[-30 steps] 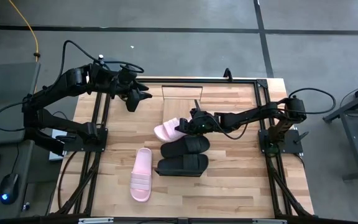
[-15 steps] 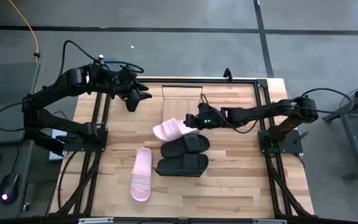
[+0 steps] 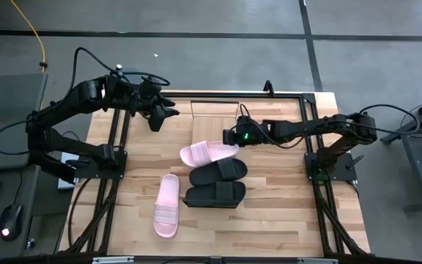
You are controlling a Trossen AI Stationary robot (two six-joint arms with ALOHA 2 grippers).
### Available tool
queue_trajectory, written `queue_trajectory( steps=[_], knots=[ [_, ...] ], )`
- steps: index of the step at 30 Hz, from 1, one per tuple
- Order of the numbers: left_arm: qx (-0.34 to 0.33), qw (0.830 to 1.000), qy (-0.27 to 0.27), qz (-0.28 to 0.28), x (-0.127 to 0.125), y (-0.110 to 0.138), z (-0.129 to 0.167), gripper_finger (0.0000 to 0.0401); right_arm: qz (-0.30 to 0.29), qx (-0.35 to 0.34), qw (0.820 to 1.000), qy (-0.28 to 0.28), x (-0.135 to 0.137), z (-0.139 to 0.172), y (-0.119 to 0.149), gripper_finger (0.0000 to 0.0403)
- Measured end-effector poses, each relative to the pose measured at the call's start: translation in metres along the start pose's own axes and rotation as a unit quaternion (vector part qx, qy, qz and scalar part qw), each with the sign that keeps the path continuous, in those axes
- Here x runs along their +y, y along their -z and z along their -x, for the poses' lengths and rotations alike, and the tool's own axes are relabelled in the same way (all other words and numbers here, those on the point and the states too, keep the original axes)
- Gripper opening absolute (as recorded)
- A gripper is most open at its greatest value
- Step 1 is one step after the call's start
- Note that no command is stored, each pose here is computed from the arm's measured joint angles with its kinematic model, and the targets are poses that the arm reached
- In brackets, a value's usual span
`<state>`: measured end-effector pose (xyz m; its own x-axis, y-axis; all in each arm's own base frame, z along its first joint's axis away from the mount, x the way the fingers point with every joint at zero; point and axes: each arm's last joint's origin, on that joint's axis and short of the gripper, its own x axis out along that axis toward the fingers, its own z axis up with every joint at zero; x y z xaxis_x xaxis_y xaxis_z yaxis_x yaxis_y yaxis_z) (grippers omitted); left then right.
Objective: Pick and place slides into the shelf
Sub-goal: Put the top pink slide on the shelf
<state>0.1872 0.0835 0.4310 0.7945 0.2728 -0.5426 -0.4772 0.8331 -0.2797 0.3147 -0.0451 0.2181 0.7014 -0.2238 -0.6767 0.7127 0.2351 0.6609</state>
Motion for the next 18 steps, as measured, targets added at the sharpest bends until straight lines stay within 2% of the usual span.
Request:
queue_trajectory(
  steps=[12, 18],
  knots=[
    [-0.001, 1.0, 0.0, 0.0, 0.0, 0.0, 0.0, 0.0179, 0.028, -0.004, 0.998, 0.061, -0.019, -0.002, -0.022, 0.0119],
    [-0.001, 1.0, 0.0, 0.0, 0.0, 0.0, 0.0, 0.0179, 0.038, -0.01, 0.997, 0.07, -0.023, -0.005, -0.027, 0.0119]
  ],
)
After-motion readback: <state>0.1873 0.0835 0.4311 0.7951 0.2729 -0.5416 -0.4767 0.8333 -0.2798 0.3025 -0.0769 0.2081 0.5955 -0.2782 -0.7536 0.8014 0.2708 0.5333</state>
